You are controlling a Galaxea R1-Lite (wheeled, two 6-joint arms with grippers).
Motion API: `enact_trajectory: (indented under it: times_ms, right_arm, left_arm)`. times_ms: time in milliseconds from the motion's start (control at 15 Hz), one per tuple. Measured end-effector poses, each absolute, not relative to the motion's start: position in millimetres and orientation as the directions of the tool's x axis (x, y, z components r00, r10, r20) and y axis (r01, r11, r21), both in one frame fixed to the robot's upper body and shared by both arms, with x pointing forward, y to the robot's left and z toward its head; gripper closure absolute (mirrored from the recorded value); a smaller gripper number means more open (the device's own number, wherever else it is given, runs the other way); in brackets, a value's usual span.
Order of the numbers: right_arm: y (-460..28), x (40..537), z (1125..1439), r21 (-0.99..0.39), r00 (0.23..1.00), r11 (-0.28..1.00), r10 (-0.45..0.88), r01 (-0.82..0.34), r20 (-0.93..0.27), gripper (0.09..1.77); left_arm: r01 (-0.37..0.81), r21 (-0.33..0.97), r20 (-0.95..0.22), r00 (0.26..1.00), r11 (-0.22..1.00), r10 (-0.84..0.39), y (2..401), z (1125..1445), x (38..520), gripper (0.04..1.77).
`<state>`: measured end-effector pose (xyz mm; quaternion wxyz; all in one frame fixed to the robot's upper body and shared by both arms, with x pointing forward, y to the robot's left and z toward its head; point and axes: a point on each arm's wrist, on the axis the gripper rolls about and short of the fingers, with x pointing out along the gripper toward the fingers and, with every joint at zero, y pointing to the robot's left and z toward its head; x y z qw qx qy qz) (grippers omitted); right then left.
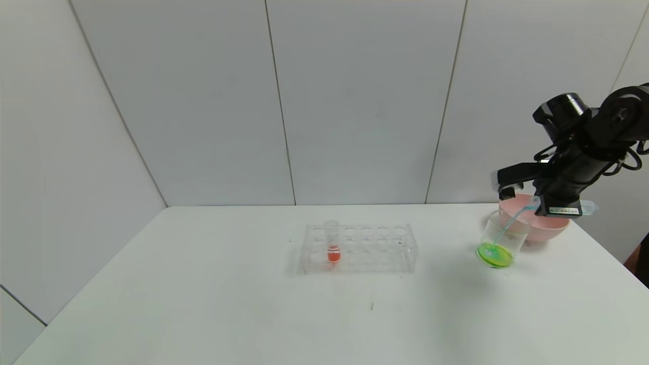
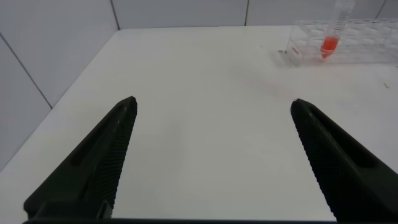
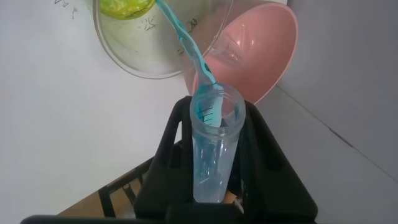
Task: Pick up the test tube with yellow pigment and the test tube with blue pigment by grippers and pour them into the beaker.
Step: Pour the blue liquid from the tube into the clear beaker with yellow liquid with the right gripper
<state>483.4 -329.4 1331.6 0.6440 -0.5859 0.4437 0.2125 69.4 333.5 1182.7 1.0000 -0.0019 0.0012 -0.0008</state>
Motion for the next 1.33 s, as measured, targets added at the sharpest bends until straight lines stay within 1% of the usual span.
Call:
enact_trajectory:
  times_ms: [533,1000,1267,1333]
  right_arm:
    - [-320,485,1333,-0.598,0.531,0.153,-0.327,-0.786,-0.782,1.37]
    - [-309,485,1338,-0.626,0.548,0.052,-0.429,-0.778,-0.718,1.37]
    - [-307,482,1339,-0.62,0.546,0.051,-0.419,-0.783,-0.725,1.37]
    - [-307,481,1340,-0.619,0.55,0.058,-0.4,-0.783,-0.733,1.37]
  left_arm:
    - [0.002,-0.004,-0.002,1.0,1.0,-0.002,334,1183,69,0.05]
    - [0.002,-0.004,-0.002,1.0,1.0,-0.002,334,1183,69,0.05]
    - [0.002,-0.004,-0.002,1.0,1.0,-0.002,334,1183,69,0.05]
    - [0.002,-0.004,-0.002,1.0,1.0,-0.002,334,1183,69,0.05]
